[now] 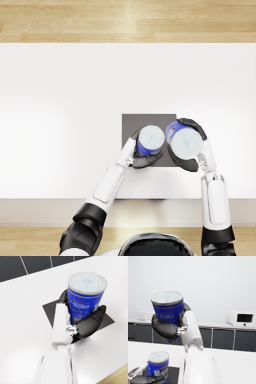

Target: Pick up the blue can on the left and place it in the middle, then pick up the blue can on the right and place it on top of the can in the middle

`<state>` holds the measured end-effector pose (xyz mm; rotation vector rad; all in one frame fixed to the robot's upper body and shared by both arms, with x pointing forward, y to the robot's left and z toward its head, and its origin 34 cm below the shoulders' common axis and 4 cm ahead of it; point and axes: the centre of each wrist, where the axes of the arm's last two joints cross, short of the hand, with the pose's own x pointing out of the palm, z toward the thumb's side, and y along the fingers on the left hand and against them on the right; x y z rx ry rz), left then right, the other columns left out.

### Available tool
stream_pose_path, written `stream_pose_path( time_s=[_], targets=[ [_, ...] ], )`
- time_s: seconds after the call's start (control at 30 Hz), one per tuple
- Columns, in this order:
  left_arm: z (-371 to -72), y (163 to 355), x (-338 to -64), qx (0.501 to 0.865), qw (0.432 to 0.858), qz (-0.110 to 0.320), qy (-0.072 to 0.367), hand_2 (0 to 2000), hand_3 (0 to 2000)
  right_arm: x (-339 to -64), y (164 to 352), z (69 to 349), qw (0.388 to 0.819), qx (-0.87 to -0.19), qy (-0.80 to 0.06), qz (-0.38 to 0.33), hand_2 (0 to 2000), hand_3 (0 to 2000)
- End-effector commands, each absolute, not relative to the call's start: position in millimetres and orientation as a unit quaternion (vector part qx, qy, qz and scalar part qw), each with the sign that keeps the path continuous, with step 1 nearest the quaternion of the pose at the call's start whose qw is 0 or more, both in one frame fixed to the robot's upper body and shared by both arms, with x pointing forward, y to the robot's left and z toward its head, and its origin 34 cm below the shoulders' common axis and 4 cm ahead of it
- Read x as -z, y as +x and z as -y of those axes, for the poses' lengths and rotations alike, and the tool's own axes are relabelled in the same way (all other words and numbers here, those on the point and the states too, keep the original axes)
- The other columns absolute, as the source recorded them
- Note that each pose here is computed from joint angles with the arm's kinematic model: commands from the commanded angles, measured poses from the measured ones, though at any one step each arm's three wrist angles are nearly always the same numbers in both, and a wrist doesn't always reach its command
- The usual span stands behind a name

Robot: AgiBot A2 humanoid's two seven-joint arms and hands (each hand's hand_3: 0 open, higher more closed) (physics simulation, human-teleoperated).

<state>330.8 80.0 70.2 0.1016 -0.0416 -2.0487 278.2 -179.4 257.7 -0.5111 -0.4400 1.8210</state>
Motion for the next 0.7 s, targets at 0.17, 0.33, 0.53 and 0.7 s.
stream_pose_path(
  time_s=[0.17, 0.33, 0.53, 0.7],
  targets=[
    [-82.7, 327.6, -80.8, 0.840, 0.538, 0.053, 0.047, 0, 0, -270.7, 283.9, 150.0, 0.530, -0.793, -0.223, 0.202, 2000, 1520],
    [-109.5, 291.2, -109.9, 0.826, 0.545, 0.123, 0.068, 0, 0, -279.6, 288.2, 118.8, 0.462, -0.832, -0.229, 0.203, 2000, 1520],
    [-154.9, 254.3, -115.0, 0.806, 0.590, 0.043, 0.007, 0, 0, -276.4, 293.7, 103.8, 0.556, -0.792, -0.170, 0.189, 2000, 1520],
    [-154.2, 240.6, -96.0, 0.813, 0.582, 0.000, -0.022, 0, 0, -271.2, 293.1, 90.9, 0.597, -0.779, -0.117, 0.151, 2000, 1520]
  ],
)
